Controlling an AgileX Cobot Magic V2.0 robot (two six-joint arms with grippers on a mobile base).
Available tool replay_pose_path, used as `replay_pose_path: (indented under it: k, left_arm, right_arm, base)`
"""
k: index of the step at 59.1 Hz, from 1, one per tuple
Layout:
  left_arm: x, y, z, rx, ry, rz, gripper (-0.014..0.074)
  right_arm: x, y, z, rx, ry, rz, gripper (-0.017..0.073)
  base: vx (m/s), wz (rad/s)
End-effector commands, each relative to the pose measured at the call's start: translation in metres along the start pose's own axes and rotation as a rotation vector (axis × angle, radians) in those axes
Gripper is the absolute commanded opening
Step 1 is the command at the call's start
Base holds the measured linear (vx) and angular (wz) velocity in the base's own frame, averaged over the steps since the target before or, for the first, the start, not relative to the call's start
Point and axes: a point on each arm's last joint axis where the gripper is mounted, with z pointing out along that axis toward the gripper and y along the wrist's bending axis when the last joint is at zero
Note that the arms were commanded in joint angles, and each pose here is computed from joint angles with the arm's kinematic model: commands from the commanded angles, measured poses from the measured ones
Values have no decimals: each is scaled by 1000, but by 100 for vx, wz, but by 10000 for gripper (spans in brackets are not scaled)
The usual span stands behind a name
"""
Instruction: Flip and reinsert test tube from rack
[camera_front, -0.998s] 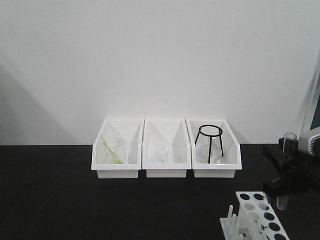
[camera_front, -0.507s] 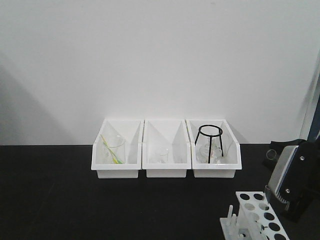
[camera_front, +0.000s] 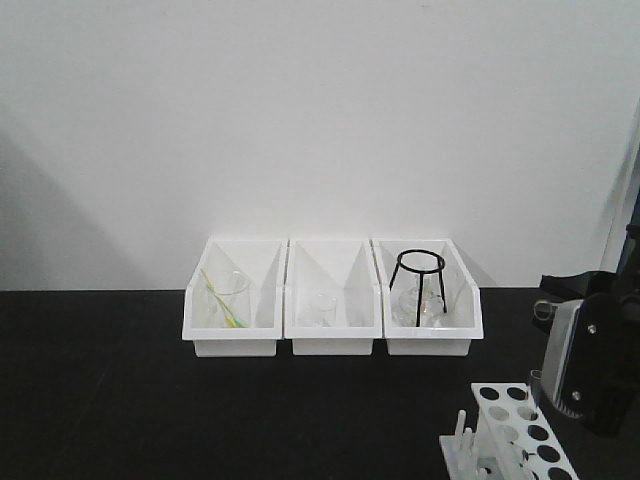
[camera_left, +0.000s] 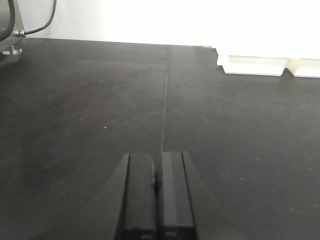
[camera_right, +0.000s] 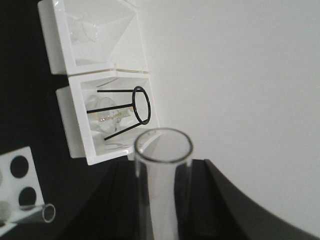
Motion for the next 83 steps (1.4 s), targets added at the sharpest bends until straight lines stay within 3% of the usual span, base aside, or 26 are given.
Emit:
replay_pose_path:
  k: [1, 8, 19, 28, 33, 42, 53, 57, 65, 75, 83]
  left_arm:
    - [-8, -2, -1, 23, -96, -3, -6]
    - [-8, -2, -1, 23, -96, -3, -6]
    - [-8, -2, -1, 23, -96, -3, -6]
    - [-8, -2, -1, 23, -96, -3, -6]
    - [-8, -2, -1, 23, -96, -3, -6]
    - [-8, -2, -1, 23, -96, -3, -6]
    - [-8, -2, -1, 23, -96, -3, -6]
    - [-8, -2, -1, 23, -96, -3, -6]
    - [-8, -2, -1, 23, -96, -3, -6]
    - [-8, -2, -1, 23, -96, -3, -6]
    - [-8, -2, -1, 23, -96, -3, -6]
  right_arm:
    - [-8, -22, -12, 94, -38, 165, 127]
    - [-9, -24, -12, 117, -54, 342, 127]
    - [-9, -29, -14, 151, -95, 765, 127]
    - [-8, -29, -14, 148, -104, 1022, 127]
    - [-7, -29, -14, 146, -105, 1132, 127]
    - [-7, -29, -14, 144, -111, 1210, 127]
    - [-10, -25, -9, 93, -161, 1223, 127]
    - [-10, -18, -4, 63, -178, 1246, 127]
    - [-4, -4, 3, 53, -175, 1237, 127]
    - [5, 13, 9, 131, -211, 1230, 127]
    - [15, 19, 15, 244, -263, 1280, 127]
  base:
    - [0, 0]
    - [0, 0]
    - [0, 0]
    - [0, 0]
    - [0, 0]
    - [0, 0]
    - [0, 0]
    - [0, 0]
    - [0, 0]
    - [0, 0]
    - [0, 0]
